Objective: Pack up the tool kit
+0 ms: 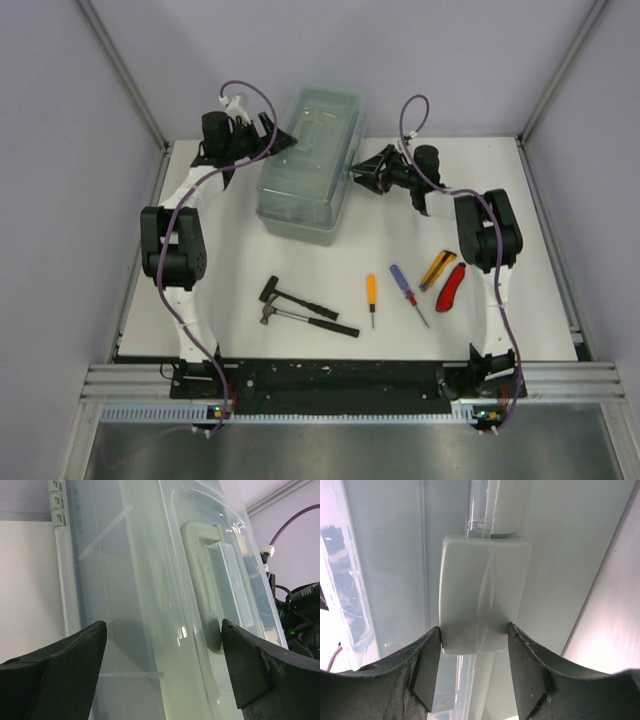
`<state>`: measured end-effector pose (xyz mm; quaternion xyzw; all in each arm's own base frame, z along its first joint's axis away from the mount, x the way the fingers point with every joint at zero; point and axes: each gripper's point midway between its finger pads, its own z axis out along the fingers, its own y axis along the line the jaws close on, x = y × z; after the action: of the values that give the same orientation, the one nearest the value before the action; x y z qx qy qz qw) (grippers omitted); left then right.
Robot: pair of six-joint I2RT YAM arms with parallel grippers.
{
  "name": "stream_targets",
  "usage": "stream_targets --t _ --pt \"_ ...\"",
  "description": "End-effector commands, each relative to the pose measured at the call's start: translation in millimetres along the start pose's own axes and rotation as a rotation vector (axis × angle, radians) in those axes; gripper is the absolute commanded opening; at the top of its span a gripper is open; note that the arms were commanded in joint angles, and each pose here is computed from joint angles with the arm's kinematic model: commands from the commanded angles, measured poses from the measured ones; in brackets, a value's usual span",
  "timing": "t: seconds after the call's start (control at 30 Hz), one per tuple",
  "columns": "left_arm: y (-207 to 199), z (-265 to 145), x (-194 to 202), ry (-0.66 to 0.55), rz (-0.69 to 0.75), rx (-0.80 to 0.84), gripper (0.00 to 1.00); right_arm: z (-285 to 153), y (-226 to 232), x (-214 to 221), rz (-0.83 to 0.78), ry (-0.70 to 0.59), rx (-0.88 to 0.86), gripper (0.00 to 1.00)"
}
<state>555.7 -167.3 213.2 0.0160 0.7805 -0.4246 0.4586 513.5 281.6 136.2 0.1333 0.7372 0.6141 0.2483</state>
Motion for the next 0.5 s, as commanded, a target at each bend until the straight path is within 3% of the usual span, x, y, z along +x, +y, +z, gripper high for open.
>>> stream_targets --t 0.0,0.1,0.33,0.47 --pt "-57 18 116 0.357 -0.127 0.143 0.95 33 44 22 -0.075 -0.023 0.003 0.31" --pt "-55 18 115 0.352 -0.114 0.126 0.95 33 39 24 -0.077 -0.019 0.012 0.38" --pt "-57 17 109 0.353 -0.104 0.119 0.95 30 24 37 -0.117 0.002 -0.044 0.81" --pt "-56 17 113 0.363 -0.123 0.125 0.95 30 31 40 -0.121 0.005 -0.148 0.93"
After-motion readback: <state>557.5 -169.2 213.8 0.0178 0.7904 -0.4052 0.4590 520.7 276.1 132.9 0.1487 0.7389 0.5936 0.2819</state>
